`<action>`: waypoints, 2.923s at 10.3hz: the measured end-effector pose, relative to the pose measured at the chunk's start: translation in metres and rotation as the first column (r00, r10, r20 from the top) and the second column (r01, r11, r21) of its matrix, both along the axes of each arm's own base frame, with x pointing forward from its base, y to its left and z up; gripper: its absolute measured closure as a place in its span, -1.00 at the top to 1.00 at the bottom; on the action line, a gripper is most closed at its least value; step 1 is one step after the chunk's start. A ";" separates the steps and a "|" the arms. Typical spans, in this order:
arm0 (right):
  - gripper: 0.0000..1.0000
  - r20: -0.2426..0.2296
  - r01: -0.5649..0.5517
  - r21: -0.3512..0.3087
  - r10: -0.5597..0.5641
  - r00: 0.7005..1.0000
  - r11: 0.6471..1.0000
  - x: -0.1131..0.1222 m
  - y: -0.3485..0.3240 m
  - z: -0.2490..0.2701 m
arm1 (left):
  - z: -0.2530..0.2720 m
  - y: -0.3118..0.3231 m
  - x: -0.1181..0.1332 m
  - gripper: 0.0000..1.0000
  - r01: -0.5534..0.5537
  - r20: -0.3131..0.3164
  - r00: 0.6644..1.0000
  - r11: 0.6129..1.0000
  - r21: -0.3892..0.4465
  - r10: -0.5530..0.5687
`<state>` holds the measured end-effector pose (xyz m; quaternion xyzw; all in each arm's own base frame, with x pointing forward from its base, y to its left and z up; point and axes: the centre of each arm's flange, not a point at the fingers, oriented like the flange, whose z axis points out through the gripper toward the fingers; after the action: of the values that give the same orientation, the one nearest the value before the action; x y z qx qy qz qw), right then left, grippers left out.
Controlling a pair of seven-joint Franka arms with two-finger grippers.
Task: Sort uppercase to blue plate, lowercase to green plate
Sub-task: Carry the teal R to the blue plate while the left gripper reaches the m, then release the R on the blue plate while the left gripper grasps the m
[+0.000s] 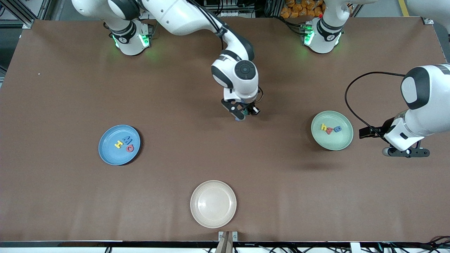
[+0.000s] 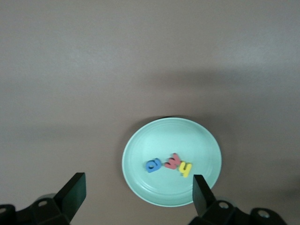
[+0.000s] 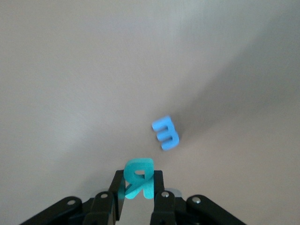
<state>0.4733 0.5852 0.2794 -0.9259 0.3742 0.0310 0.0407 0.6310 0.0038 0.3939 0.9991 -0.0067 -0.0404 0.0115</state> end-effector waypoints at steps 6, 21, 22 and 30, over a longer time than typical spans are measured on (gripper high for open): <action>-0.44 -0.103 -0.296 -0.041 0.291 0.951 0.954 0.105 -0.266 0.088 | -0.036 -0.169 -0.032 1.00 -0.107 -0.004 0.994 0.993 -0.051 0.107; 0.87 -0.131 -0.370 -0.032 0.363 0.923 0.929 0.131 -0.596 0.013 | -0.179 -0.461 -0.164 1.00 0.291 0.157 0.946 0.956 -0.026 -0.284; 1.00 -0.111 -0.362 -0.036 0.356 0.928 0.932 0.133 -0.600 0.026 | -0.183 -0.466 -0.165 1.00 0.330 0.168 0.933 0.943 -0.042 -0.319; 1.00 0.091 -0.496 -0.063 0.500 0.861 0.866 0.107 -0.665 0.188 | -0.217 -0.475 -0.191 0.50 0.465 0.120 0.882 0.884 -0.050 -0.456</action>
<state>0.5805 -0.0796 0.4675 -0.9921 0.1202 -0.0151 0.0335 0.4399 -0.4711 0.1772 0.9684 -0.2460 0.0107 0.0396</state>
